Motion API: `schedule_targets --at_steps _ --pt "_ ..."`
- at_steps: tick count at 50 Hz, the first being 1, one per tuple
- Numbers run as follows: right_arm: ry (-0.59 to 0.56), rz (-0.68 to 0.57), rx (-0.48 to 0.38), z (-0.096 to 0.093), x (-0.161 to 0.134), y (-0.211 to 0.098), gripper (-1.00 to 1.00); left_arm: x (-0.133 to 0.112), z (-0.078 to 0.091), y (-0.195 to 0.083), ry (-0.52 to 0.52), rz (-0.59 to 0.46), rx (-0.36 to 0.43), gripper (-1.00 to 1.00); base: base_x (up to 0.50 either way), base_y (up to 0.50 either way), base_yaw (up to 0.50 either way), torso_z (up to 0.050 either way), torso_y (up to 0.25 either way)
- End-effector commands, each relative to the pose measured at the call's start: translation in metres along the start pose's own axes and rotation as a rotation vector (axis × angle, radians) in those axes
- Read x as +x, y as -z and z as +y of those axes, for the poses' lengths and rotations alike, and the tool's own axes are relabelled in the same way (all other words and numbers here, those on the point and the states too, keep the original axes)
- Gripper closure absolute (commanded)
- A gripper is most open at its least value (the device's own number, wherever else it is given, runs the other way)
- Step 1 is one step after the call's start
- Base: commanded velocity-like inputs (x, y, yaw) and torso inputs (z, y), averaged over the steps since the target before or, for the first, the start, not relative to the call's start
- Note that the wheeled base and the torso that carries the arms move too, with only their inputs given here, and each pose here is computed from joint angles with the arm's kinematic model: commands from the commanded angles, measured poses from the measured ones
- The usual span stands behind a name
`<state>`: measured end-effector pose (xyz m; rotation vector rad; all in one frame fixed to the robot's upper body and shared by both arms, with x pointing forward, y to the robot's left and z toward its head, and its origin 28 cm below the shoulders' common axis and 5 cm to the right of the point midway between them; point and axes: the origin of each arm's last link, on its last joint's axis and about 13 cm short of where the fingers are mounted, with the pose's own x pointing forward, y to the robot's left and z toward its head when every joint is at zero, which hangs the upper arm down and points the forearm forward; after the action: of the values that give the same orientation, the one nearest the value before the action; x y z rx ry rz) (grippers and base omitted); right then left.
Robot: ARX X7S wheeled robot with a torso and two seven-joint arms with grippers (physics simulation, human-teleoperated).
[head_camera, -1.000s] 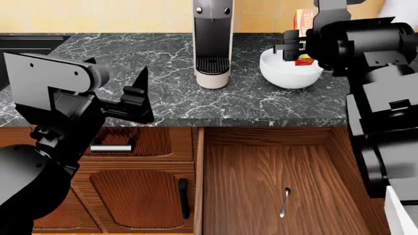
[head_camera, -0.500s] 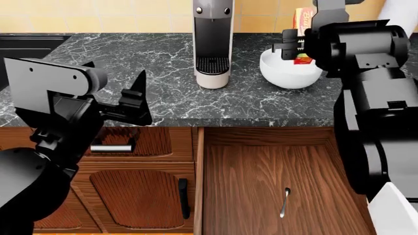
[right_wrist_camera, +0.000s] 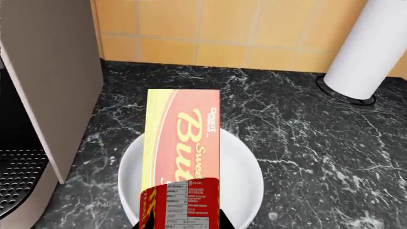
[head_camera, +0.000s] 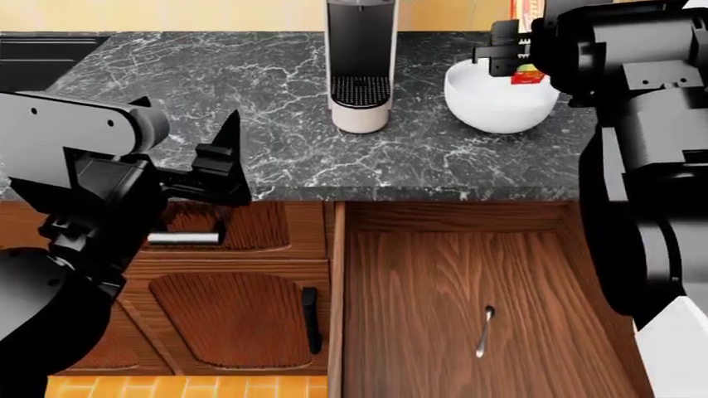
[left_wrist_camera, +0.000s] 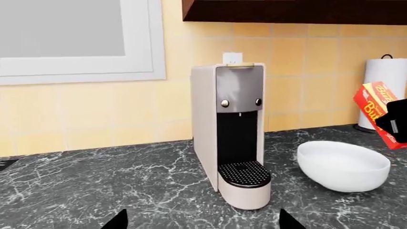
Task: Place the bar in the bowl and close the drawer.
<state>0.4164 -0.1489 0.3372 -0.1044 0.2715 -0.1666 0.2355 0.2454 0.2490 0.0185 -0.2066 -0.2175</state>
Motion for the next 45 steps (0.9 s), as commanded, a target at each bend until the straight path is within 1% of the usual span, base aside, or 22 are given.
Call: schedule_targets --at_steps 1,11,16,33,45 --pt "0.005 -0.015 -0.020 -0.002 -0.002 -0.005 1.00 0.000 0.000 -0.001 0.007 -0.015 0.005 -1.00 0.00 0.00 0.00 0.001 -0.250" --pt "0.002 -0.019 -0.020 -0.001 -0.003 -0.008 1.00 -0.001 0.000 0.000 0.010 -0.015 -0.002 -1.00 0.00 0.00 0.00 0.001 -0.239" --pt "0.004 -0.030 -0.016 -0.003 -0.006 -0.012 1.00 -0.001 0.000 -0.001 0.005 -0.017 -0.015 -1.00 0.00 0.00 0.00 0.000 0.000" --pt "0.013 -0.087 -0.002 -0.009 -0.018 -0.036 1.00 -0.002 0.000 -0.004 0.006 -0.020 -0.019 -1.00 0.00 0.00 0.00 0.000 0.000" --pt "0.021 -0.113 0.001 -0.007 -0.014 -0.033 1.00 -0.002 0.001 -0.002 0.006 -0.020 -0.019 -1.00 0.00 0.00 0.00 0.000 0.001"
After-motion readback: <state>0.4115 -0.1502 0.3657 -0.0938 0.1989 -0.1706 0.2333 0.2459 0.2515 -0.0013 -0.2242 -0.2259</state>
